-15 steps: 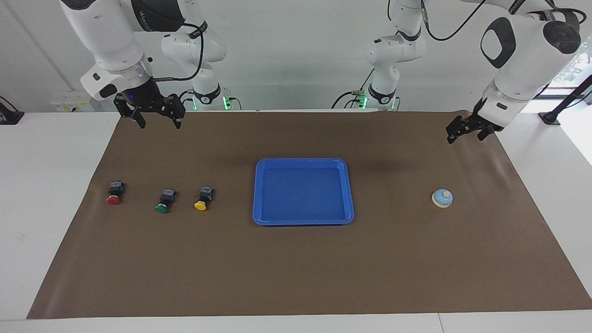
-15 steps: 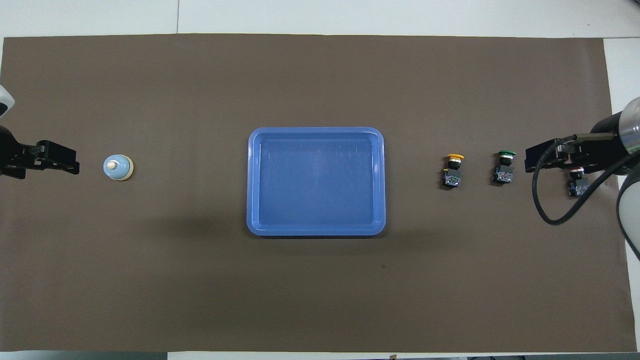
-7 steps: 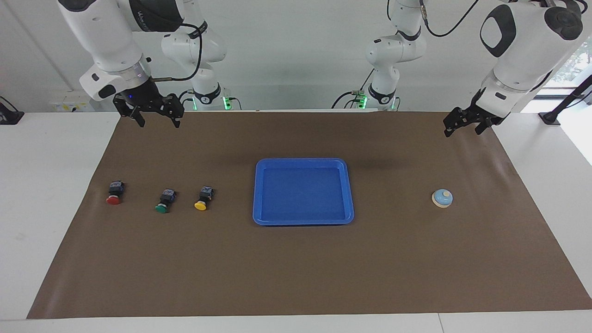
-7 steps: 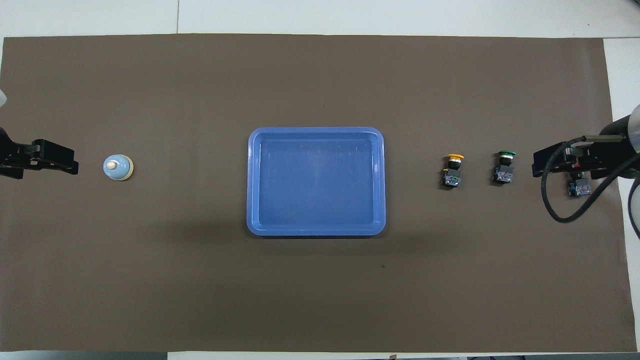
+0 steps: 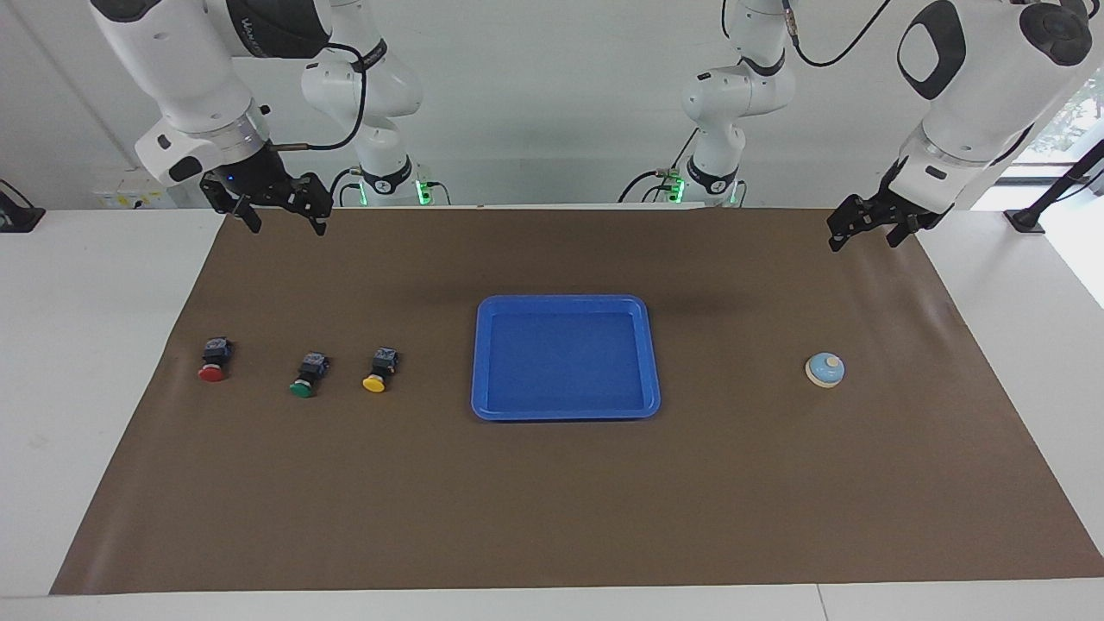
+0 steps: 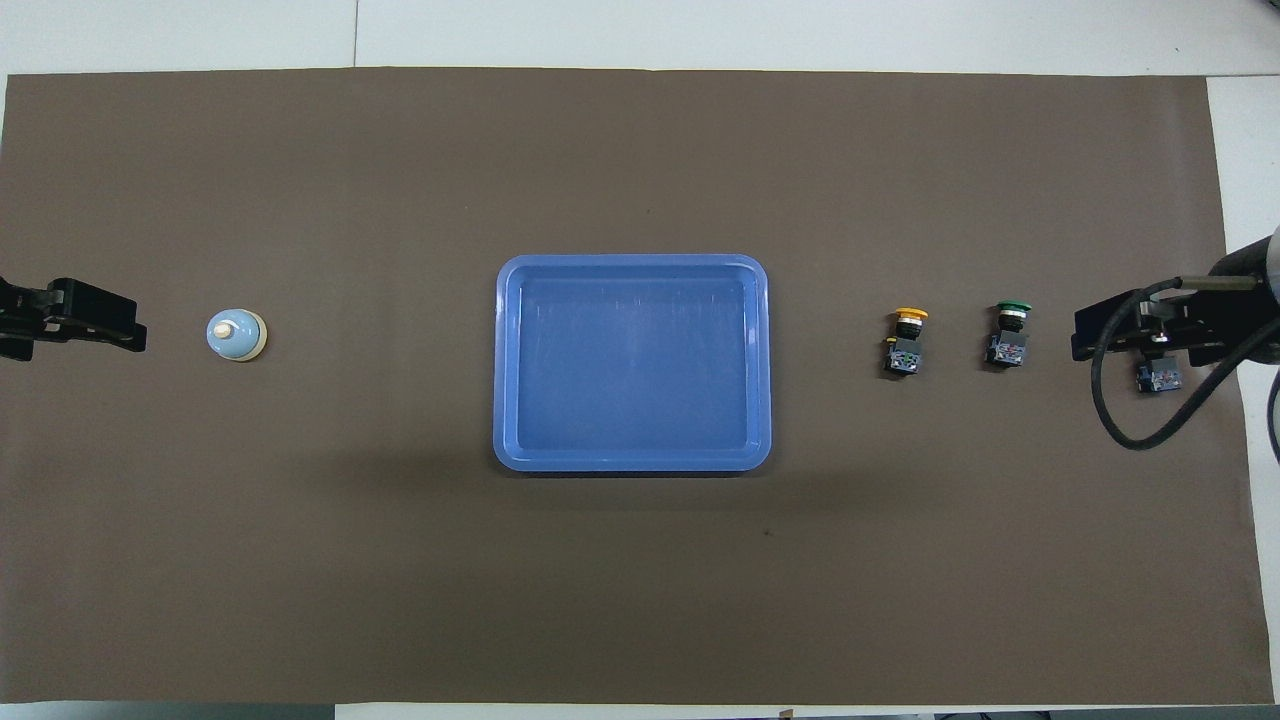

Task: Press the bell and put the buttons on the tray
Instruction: 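Reach the right gripper to the yellow button and grasp it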

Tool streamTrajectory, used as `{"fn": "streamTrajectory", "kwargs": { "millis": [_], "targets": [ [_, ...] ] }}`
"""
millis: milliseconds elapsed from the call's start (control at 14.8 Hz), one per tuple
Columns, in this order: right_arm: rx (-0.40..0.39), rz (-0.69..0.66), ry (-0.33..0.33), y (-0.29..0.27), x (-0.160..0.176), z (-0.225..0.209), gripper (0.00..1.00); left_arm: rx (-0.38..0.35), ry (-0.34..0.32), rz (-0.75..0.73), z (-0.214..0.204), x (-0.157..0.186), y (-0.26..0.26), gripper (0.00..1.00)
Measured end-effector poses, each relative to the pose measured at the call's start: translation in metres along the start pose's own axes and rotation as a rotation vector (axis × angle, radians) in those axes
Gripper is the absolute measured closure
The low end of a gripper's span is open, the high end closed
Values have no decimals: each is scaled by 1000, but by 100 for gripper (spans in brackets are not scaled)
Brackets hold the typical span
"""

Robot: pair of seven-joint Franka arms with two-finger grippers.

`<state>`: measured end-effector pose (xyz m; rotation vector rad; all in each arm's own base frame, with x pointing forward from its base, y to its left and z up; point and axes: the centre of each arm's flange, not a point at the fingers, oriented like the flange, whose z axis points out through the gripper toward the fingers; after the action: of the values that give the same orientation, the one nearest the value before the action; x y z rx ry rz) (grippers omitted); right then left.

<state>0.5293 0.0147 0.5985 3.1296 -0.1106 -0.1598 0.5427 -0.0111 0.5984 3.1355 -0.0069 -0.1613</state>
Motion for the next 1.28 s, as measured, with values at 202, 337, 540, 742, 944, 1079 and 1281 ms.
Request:
{"fn": "streamTrajectory", "kwargs": {
  "millis": [202, 337, 540, 742, 944, 1079, 1281],
  "targets": [
    [-1, -14, 54, -19, 1, 37, 0, 1, -2, 6, 0, 0, 4, 0],
    [-1, 22, 60, -37, 3, 79, 0, 1, -2, 7, 0, 0, 6, 0],
    [7, 58, 52, -55, 24, 146, 0, 1, -15, 7, 0, -2, 6, 0],
    [23, 80, 74, -55, 43, 213, 0, 3, -27, 14, 1, -4, 10, 0],
    [29, 81, 91, -53, 42, 258, 0, 3, -27, 18, -4, -5, 13, 0],
    [24, 75, 98, -53, 45, 273, 0, 3, -26, 14, -7, -6, 13, 0],
    [3, 67, 112, -53, 51, 291, 0, 3, -30, 9, -7, -7, 13, 0]
  ]
}}
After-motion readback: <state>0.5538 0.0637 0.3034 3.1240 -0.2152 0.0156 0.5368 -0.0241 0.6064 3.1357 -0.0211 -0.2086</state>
